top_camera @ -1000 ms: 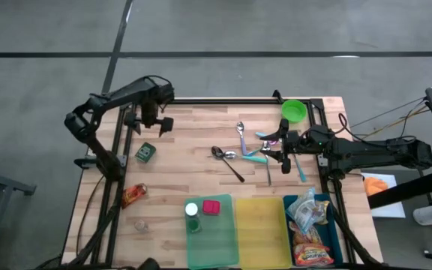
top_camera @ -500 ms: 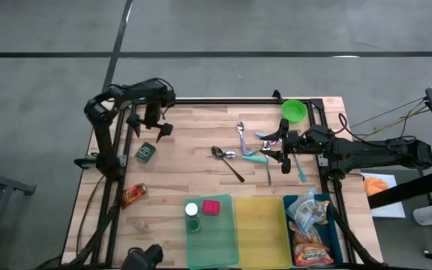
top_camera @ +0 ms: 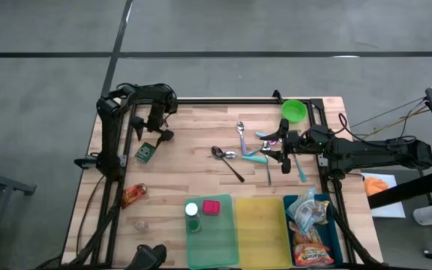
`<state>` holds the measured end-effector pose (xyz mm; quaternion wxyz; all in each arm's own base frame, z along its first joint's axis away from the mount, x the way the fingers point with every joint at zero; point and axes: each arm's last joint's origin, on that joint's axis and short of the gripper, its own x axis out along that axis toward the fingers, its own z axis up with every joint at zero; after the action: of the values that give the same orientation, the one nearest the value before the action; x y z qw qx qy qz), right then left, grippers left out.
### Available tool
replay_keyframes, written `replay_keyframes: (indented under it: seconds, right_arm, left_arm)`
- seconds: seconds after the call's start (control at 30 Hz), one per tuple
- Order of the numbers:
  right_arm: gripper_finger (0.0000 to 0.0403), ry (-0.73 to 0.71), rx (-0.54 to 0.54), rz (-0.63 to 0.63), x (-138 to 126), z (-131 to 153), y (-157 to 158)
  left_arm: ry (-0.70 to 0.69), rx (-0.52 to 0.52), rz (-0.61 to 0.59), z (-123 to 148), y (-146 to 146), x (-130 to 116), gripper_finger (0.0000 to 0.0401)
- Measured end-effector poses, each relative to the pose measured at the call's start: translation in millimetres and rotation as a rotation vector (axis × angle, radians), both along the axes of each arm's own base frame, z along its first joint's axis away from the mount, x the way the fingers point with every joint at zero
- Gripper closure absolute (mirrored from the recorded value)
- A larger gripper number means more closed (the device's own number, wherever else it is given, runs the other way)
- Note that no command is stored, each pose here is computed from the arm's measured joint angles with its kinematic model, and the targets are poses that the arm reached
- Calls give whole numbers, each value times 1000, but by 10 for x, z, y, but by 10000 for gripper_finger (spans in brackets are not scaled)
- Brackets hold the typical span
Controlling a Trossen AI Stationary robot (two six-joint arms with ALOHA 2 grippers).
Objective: Pick & Place Food Item
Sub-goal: Put the black seasoning can into the green bin
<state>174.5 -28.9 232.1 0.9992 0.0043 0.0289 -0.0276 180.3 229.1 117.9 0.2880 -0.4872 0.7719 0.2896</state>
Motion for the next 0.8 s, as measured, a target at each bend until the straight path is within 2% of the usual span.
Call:
replay_keyframes:
  seconds: [0.27,0.53,0.8]
  right_arm:
    - [181,0,0,0,0,0,-1]
    - [181,0,0,0,0,0,0]
    - [181,0,0,0,0,0,-1]
  left_arm:
    - [12,-10,-5,-31,-16,13,4]
    - [-33,-44,-27,-46,-62,60,4]
    - [-100,-141,-63,-224,-254,-25,4]
